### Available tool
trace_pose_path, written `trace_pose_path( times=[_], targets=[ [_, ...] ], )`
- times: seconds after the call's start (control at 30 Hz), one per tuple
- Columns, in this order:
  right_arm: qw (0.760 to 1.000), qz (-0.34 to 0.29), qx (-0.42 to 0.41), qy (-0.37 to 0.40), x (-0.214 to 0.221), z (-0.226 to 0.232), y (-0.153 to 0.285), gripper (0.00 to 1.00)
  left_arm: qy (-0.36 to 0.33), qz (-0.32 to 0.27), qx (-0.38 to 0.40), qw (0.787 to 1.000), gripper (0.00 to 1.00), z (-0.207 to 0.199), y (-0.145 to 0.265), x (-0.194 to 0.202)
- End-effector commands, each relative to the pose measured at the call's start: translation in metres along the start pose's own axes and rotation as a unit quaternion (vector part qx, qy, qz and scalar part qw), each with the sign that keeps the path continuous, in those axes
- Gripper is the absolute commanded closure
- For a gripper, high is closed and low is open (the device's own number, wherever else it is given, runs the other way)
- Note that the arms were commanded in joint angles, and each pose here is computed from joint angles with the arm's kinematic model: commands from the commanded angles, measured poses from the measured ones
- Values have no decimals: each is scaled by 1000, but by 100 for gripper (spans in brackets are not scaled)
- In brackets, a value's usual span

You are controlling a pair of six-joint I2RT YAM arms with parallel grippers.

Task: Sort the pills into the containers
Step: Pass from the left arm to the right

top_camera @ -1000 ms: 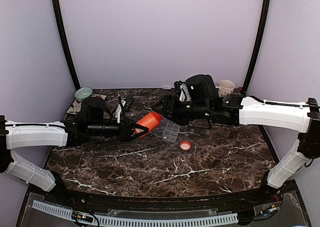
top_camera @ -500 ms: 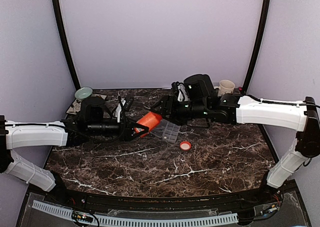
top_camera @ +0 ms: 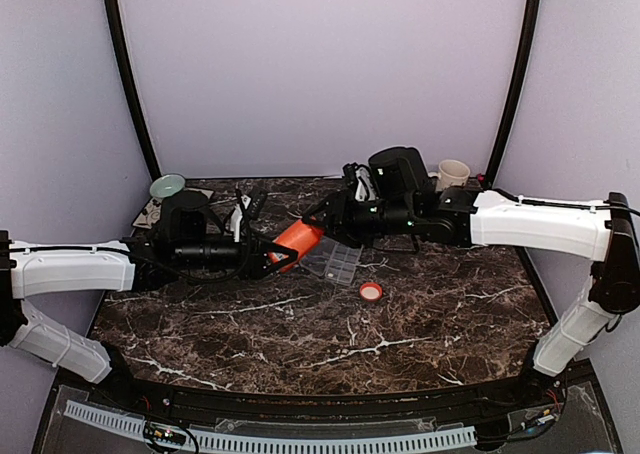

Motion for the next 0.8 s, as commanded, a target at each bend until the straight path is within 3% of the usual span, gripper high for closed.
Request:
trace_pose_path(
  times=[0.0,0.23,0.53,0.77],
  targets=[
    [999,-9,-32,10,-9,15,0,64,-28,-34,25,999,100,-15,2,-24],
    [999,-7,-37,10,-10,15,0,82,-25,-34,24,999,100,-13,0,-24],
    [999,-6,-40,16,-11,19,2,98,-23,-31,22,999,99,-12,-4,-26],
    [999,-10,-28,25,-13,16,3,100,-19,-28,19,999,87,-10,-6,-25]
  ],
)
Point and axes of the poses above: each gripper's point midway between its finger pads, its own y axis back along the fingers, its own z axis along the line the jaws close on, x = y × z, the point moved 3 cm from there along y, back along the fingers, and after that the axes turned 1 degree about y, right-handed, at the moved point
